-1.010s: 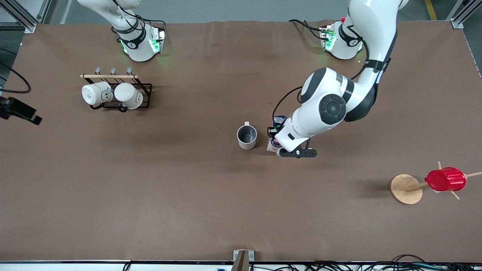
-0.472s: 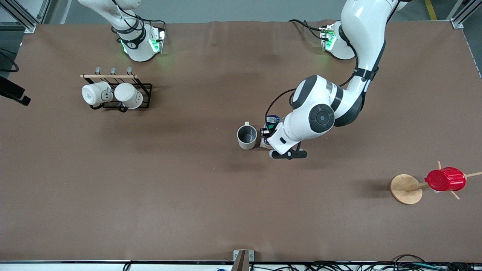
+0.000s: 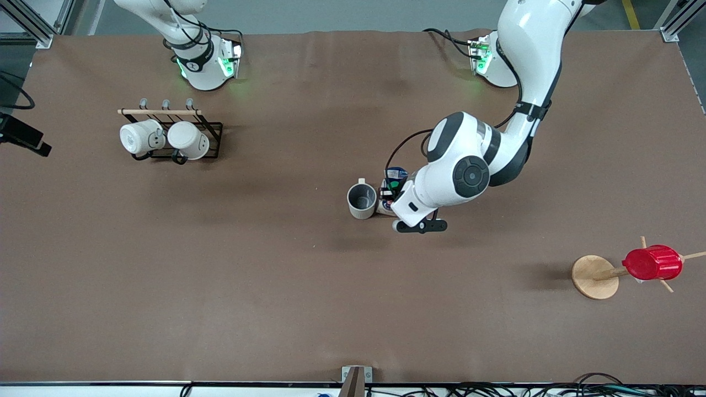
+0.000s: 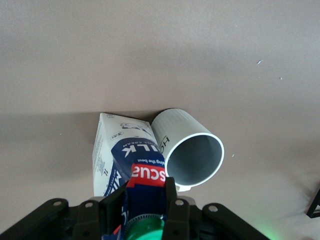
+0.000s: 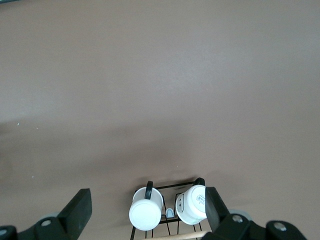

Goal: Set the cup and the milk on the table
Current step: 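Lower the milk carton beside the mug with the left gripper, then open the left gripper and lift it away from the carton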

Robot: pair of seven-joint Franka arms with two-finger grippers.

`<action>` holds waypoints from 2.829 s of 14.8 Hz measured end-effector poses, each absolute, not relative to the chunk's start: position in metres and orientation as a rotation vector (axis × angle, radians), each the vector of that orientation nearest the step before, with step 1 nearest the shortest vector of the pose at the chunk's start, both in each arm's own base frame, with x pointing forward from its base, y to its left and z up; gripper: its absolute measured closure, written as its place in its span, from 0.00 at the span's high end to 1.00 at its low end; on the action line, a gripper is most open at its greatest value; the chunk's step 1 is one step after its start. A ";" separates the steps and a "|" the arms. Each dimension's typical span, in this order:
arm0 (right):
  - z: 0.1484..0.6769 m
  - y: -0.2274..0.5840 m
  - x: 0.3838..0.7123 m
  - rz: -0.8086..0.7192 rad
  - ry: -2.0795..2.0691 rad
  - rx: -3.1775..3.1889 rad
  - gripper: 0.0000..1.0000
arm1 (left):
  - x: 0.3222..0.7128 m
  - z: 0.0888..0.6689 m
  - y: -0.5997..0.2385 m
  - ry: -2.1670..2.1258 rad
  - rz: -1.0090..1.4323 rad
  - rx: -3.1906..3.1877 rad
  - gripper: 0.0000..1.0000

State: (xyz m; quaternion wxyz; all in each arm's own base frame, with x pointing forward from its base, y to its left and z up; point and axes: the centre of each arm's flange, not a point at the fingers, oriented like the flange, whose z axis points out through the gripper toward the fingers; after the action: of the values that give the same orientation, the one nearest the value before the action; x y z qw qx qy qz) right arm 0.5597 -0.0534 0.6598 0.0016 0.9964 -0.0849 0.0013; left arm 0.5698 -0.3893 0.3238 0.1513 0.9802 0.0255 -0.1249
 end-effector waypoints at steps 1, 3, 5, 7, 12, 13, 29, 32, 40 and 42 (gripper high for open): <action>0.660 -0.053 0.560 0.004 -0.266 3.127 1.00 | 0.570 0.323 -0.389 0.073 -0.359 2.814 0.30; 0.660 -0.053 0.560 0.004 -0.266 3.127 1.00 | 0.570 0.323 -0.389 0.075 -0.359 2.814 0.31; 0.660 -0.053 0.560 0.002 -0.266 3.127 1.00 | 0.571 0.323 -0.387 0.081 -0.358 2.814 0.30; 0.660 -0.053 0.560 0.001 -0.265 3.127 1.00 | 0.573 0.323 -0.385 0.087 -0.357 2.814 0.30; 0.659 -0.051 0.560 0.000 -0.259 3.128 1.00 | 0.572 0.318 -0.382 0.107 -0.358 2.846 0.30; 0.659 -0.051 0.560 0.000 -0.259 3.128 1.00 | 0.571 0.317 -0.382 0.113 -0.362 2.848 0.31; 0.659 -0.052 0.559 -0.006 -0.262 3.128 1.00 | 0.610 0.418 -0.310 0.093 0.026 3.022 1.00; 0.659 -0.052 0.559 -0.007 -0.262 3.128 1.00 | 0.619 0.456 -0.261 0.149 0.059 3.035 1.00; 0.658 -0.052 0.558 -0.017 -0.264 3.128 1.00 | 0.617 0.536 -0.151 -0.018 0.101 3.054 1.00; 0.658 -0.052 0.558 -0.018 -0.265 3.128 1.00 | 0.613 0.556 -0.130 -0.042 0.125 3.055 1.00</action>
State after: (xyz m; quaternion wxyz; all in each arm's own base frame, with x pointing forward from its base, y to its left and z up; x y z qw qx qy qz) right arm 0.5584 -0.0525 0.6579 0.0013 0.9964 -0.0843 -0.0058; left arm 0.6133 -0.1300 0.5555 0.0417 0.9982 -0.0139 0.0409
